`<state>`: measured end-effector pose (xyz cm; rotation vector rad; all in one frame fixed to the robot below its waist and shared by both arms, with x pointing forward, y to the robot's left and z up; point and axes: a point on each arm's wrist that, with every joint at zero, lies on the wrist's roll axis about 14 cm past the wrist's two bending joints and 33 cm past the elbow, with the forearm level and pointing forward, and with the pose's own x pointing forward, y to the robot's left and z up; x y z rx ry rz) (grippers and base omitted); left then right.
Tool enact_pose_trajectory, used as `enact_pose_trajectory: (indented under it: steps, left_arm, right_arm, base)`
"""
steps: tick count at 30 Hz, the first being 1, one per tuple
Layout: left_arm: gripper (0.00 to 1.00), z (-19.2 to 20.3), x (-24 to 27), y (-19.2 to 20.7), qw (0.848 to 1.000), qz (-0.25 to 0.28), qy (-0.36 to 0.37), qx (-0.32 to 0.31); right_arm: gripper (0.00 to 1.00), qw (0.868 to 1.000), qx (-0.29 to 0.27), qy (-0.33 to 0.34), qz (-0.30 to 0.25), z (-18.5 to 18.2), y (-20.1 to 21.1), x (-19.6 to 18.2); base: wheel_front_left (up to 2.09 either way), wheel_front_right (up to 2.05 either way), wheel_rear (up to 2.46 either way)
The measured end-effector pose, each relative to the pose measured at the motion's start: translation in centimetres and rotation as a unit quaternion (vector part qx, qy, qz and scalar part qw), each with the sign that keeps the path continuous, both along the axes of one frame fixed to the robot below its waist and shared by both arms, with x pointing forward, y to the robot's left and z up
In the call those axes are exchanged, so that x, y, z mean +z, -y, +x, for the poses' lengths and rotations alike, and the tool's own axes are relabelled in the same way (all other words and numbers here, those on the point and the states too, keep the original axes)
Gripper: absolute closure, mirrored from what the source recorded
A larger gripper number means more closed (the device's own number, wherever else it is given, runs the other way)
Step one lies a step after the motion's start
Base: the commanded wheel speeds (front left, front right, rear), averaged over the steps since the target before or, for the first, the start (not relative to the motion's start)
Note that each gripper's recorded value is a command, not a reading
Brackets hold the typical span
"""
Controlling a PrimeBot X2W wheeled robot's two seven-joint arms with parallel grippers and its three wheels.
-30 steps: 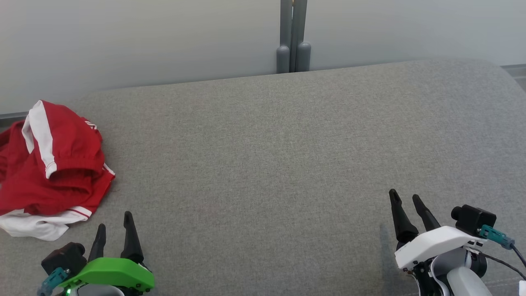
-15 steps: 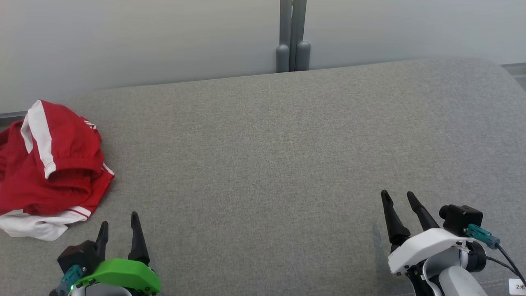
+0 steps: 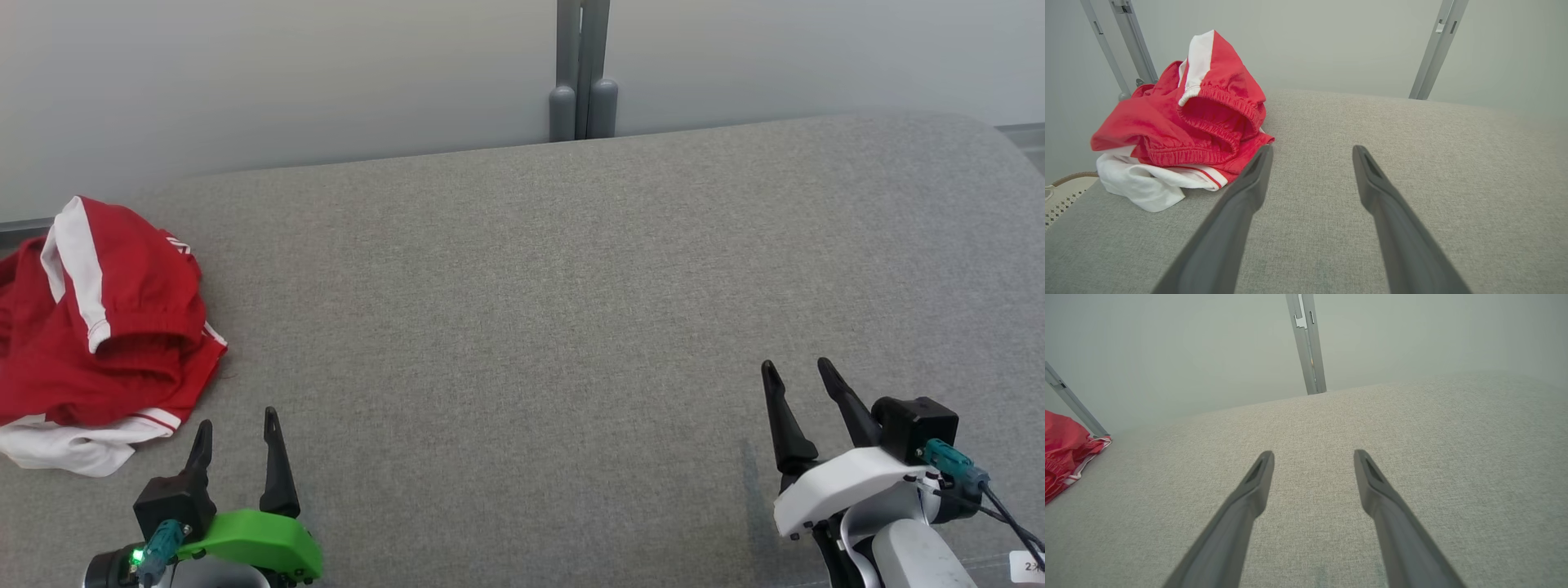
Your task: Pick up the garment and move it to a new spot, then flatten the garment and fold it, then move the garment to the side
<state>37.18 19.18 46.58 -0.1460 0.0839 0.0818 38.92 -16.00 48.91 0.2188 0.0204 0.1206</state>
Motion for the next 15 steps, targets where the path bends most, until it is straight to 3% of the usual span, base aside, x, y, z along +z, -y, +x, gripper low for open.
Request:
enact_pose_trajectory:
  steps: [15]
  left_arm:
    - [0.00,-0.14,-0.06,0.06,0.998,0.056,0.006,-0.008]
  right_arm:
    - [0.00,0.998,0.006,0.016,-0.059,0.01,-0.03,0.18]
  base:
    - [0.00,0.00,0.00]
